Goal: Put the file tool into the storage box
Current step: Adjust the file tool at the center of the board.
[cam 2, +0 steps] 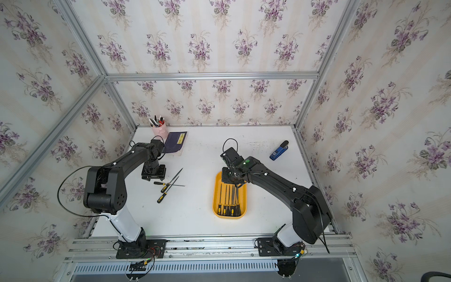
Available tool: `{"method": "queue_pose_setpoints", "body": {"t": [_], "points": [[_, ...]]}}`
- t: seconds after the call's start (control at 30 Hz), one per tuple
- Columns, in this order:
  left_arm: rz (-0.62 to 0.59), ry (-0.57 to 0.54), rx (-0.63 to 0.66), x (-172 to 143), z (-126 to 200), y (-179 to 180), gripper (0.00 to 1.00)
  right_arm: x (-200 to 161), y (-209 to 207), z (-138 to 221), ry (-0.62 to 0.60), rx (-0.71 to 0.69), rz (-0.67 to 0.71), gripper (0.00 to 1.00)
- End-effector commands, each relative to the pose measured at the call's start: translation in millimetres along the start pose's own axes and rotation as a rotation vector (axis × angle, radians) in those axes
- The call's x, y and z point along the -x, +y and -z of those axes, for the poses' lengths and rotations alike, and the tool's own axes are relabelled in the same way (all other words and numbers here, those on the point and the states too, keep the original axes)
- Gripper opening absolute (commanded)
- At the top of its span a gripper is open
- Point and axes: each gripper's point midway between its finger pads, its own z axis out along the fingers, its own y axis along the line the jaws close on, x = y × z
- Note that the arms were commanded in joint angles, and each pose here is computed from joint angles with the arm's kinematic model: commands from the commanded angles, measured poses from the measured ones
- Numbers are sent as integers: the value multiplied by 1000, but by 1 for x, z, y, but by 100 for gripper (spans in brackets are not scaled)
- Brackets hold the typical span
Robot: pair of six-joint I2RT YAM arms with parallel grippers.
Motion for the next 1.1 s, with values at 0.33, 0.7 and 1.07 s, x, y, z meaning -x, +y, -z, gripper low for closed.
{"method": "queue_pose_setpoints", "body": {"t": [0.33, 0.7, 1.07], "points": [[-98, 89, -19, -4, -27, -10, 64, -4, 2, -7, 17, 2, -10, 26], [-82, 174, -63, -25, -40, -20, 59, -5, 2, -13, 25, -1, -3, 26], [12, 242, -214, -79, -26, -36, 65, -6, 0, -14, 24, -12, 8, 25]]}}
